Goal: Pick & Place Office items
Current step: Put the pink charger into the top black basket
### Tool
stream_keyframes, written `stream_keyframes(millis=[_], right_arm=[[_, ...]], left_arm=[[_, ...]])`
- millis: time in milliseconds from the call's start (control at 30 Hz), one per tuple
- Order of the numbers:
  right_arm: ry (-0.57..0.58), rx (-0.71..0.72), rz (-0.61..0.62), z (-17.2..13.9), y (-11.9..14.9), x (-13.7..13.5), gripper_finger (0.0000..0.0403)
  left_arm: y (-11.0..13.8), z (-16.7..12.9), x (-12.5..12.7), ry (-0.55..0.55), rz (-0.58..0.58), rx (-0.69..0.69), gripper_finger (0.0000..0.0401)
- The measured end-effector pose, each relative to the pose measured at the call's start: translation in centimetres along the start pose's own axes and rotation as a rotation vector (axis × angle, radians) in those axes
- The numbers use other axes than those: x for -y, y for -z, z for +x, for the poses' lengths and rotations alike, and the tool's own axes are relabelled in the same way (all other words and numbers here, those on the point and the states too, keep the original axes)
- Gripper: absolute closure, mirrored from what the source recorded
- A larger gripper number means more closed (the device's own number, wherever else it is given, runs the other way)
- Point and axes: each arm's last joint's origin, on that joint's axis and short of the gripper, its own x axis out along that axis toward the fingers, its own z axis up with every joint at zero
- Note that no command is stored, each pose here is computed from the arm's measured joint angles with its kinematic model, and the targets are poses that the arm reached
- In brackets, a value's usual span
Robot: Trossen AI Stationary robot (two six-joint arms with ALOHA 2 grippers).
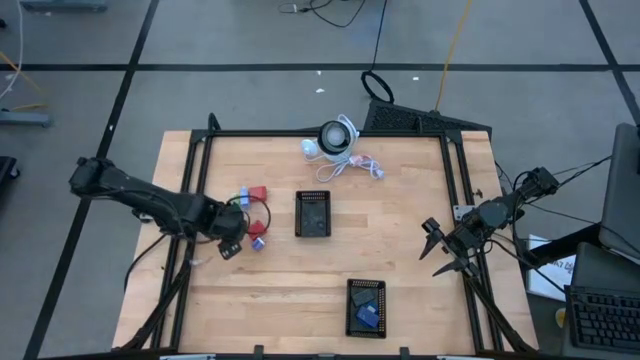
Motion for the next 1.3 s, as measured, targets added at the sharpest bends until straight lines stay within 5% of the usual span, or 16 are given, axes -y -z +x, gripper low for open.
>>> stream_keyframes(millis=[367, 1000, 1300], right_arm=[[0.000, 0.000, 0.000, 0.0, 0.0, 0.0, 0.0172], [0.000, 0.000, 0.000, 0.0, 0.0, 0.0, 0.0172], [0.000, 0.000, 0.000, 0.0, 0.0, 0.0, 0.0175]], left_arm=[[0.3, 2.8, -0.4, -0.116, 0.015, -0.041, 0.0135], [1.3, 5.7, -1.1, -0.088, -0.046, -0.069, 0.0135], [1.2, 5.7, -1.1, -0.084, 0.132, -0.070, 0.0135]])
